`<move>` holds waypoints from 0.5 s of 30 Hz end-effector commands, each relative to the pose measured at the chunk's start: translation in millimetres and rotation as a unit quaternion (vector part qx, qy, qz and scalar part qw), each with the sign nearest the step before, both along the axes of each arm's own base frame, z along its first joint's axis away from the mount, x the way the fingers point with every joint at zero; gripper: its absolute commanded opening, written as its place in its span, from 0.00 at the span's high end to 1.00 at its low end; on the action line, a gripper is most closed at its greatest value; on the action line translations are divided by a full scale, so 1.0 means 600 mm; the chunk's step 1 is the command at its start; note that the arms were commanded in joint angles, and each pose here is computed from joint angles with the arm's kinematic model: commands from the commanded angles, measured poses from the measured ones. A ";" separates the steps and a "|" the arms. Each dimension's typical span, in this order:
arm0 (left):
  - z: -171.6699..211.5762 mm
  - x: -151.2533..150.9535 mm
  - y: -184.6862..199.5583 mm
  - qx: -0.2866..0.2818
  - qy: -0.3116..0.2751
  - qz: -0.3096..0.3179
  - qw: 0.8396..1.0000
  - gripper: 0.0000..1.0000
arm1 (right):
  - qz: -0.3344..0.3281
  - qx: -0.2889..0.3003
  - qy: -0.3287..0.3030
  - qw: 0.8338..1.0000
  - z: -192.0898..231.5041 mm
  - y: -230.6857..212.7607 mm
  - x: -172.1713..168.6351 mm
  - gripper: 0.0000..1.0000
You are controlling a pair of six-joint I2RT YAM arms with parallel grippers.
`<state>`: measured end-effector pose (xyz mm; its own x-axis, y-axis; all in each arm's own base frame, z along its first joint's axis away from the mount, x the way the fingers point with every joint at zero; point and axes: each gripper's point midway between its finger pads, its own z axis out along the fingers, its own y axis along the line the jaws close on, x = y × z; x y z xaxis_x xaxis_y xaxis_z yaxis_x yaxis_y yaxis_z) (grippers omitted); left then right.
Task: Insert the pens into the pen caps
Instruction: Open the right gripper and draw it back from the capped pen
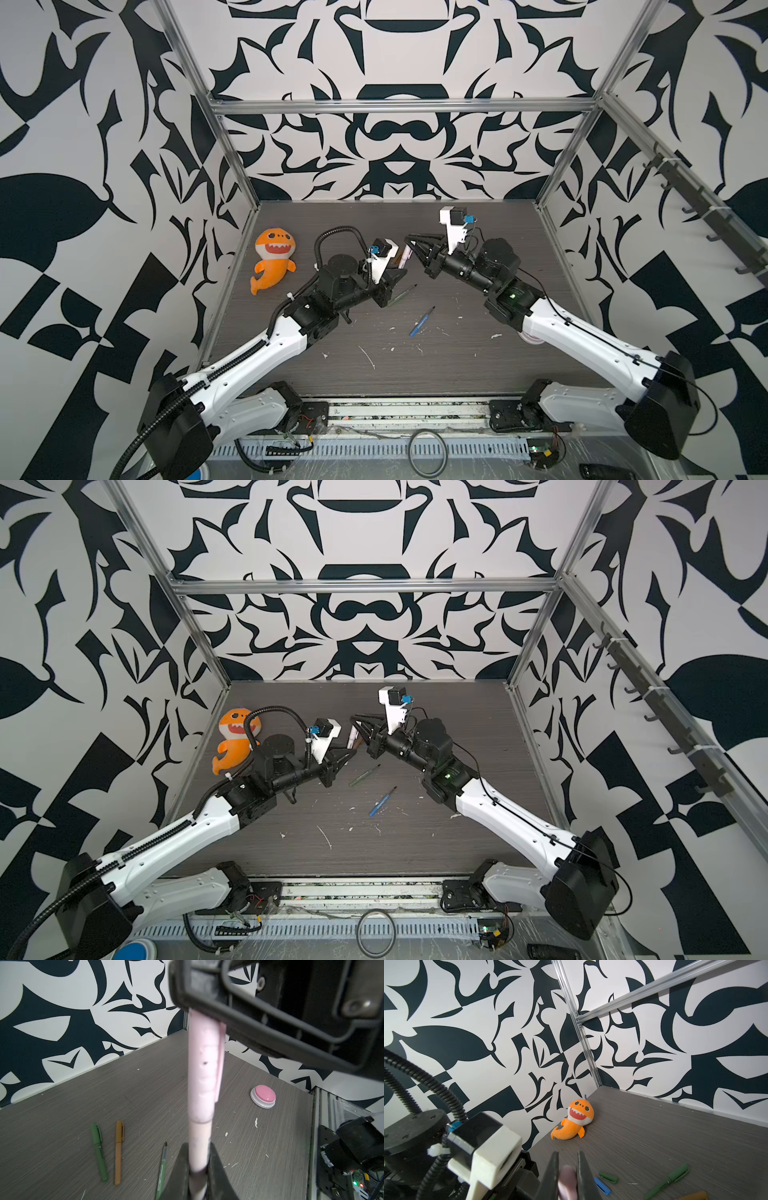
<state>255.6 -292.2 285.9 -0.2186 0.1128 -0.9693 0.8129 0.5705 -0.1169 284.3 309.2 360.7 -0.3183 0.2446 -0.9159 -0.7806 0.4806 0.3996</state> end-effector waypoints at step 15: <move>0.038 -0.051 0.027 -0.033 -0.010 -0.034 0.999 0.96 | -0.056 -0.028 0.033 0.998 0.010 -0.018 0.001 0.67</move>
<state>238.1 -279.8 292.2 -0.2156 0.1036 -0.9710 0.8285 0.5458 -0.1257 275.1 313.3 353.5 -0.3799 0.1966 -0.9039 -0.7423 0.5182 0.4247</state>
